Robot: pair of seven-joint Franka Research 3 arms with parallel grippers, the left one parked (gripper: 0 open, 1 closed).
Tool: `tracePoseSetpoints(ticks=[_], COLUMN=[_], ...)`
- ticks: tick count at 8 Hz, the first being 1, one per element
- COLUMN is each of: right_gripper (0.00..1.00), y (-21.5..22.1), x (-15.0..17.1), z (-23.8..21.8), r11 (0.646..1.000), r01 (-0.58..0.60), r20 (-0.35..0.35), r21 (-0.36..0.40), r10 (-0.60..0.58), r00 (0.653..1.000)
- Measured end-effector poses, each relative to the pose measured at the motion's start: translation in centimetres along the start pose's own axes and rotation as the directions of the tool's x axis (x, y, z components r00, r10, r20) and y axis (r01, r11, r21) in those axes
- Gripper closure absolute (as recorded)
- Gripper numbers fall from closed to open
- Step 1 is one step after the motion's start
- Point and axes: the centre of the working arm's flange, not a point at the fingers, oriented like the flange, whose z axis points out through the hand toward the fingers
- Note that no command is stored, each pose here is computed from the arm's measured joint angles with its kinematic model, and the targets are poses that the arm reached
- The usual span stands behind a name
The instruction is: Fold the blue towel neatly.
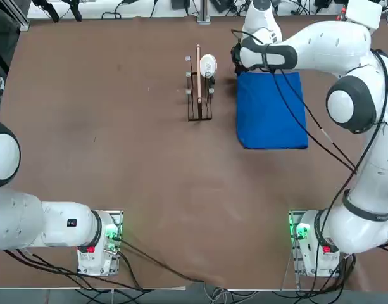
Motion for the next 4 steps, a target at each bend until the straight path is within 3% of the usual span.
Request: tracePoseSetpoints(ticks=[4], right_gripper=[0.98], y=[-0.72], x=[0.54], z=[0.57], r11=[1.000], r01=[0.020], r20=[-0.001], r21=[0.012], r10=[-0.020], r00=[1.000])
